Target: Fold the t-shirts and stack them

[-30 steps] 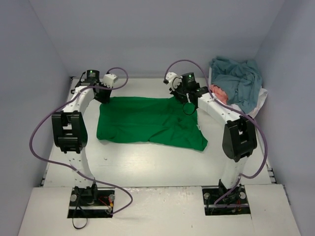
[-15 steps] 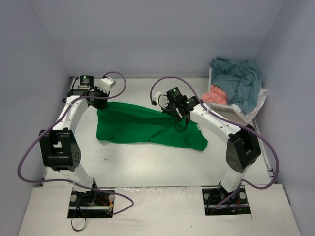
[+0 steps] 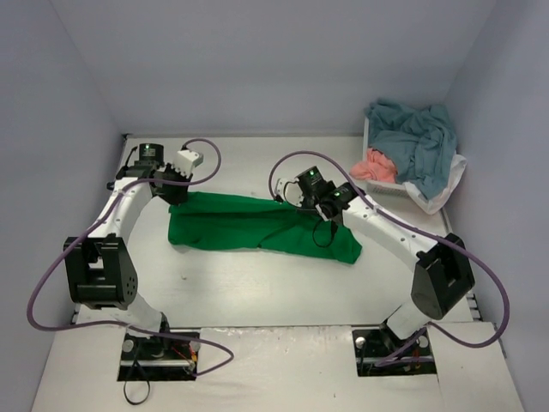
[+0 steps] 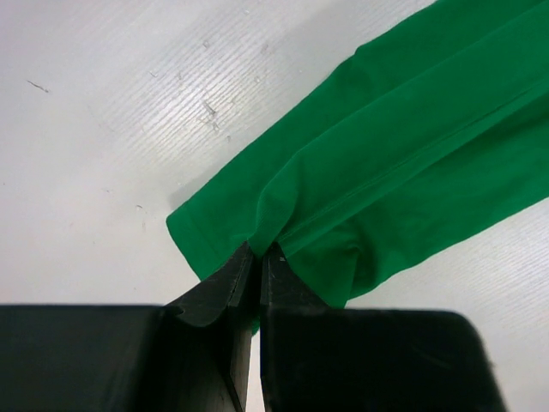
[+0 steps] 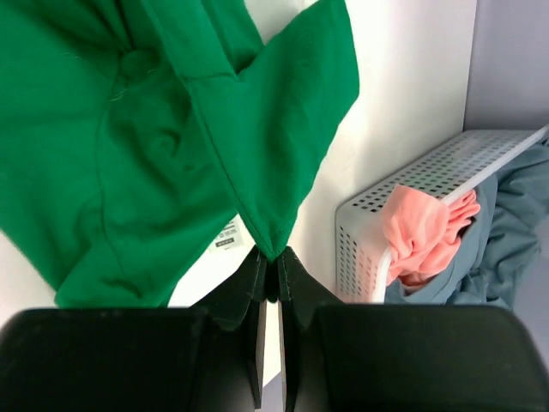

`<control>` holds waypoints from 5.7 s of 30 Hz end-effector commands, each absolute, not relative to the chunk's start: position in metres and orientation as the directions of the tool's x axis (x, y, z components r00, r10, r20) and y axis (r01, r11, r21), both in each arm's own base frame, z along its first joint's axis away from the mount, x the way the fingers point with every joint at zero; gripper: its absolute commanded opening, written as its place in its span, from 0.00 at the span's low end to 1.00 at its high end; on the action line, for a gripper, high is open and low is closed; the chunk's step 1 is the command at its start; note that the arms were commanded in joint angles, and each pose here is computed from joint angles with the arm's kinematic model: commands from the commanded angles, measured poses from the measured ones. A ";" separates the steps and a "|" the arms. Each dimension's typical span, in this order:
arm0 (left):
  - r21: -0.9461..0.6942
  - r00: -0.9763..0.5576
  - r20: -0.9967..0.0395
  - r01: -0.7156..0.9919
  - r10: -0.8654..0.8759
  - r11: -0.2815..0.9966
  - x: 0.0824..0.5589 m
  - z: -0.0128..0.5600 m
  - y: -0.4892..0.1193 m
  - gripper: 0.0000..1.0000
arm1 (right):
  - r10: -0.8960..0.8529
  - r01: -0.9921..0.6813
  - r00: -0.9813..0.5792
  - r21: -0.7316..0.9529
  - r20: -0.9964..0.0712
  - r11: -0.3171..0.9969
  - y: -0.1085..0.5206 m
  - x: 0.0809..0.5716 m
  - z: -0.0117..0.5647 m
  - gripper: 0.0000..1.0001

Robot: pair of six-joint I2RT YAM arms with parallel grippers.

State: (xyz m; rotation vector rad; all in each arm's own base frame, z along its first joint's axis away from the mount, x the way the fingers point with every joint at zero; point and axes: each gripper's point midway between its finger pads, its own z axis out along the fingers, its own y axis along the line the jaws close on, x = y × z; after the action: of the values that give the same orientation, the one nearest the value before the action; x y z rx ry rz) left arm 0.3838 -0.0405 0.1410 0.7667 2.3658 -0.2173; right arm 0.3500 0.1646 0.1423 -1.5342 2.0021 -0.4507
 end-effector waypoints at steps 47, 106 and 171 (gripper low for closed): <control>0.102 -0.604 -0.614 0.578 0.509 0.809 0.357 0.155 -0.044 0.38 | -0.791 -0.856 -0.271 -0.238 -0.549 0.458 0.256 0.421 0.118 0.51; 0.119 -0.599 -0.610 0.578 0.519 0.807 0.355 0.154 -0.042 0.37 | -0.790 -0.879 -0.345 -0.120 -0.507 0.461 0.241 0.426 0.059 0.44; 0.116 -0.570 -0.637 0.595 0.519 0.796 0.332 0.183 -0.052 0.37 | -0.964 -0.878 -0.267 -0.415 0.012 0.238 0.131 0.317 0.041 0.15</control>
State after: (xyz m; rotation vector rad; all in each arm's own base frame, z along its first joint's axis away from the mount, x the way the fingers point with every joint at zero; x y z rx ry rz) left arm 0.3294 -0.0466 0.1608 0.8029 2.3677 -0.1605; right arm 0.3201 0.1442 0.0439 -1.6806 2.2601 -0.3937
